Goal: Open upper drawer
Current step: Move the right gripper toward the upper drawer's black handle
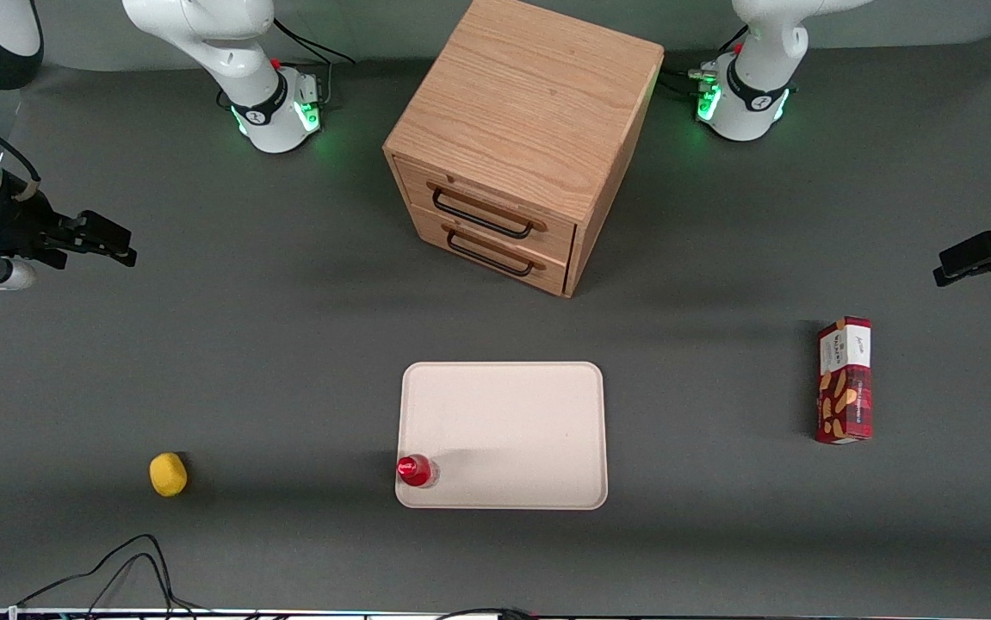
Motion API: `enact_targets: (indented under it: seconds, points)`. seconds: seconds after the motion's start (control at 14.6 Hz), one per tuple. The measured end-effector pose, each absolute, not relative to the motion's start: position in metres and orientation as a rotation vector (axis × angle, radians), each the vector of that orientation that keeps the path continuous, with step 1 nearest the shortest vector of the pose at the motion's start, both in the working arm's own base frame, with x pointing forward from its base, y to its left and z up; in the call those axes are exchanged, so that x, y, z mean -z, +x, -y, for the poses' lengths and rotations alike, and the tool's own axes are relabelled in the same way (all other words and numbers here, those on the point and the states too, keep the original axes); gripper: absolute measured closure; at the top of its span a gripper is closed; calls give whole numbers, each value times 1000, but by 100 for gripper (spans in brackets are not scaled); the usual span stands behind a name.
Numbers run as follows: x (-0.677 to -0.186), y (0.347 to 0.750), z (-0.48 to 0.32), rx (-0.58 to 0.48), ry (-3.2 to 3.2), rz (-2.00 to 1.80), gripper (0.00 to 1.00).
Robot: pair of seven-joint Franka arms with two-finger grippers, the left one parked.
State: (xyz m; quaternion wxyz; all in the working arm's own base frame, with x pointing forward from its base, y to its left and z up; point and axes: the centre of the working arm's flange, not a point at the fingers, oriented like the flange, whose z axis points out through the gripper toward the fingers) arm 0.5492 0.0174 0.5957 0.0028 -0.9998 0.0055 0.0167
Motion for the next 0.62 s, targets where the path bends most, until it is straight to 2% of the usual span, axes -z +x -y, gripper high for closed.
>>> enact_targets:
  seconds: [0.41,0.62]
  points:
    - [-594,549,-21,-57,-3129,-9,0]
    - [-597,547,-63,-46,-3071,111,0]
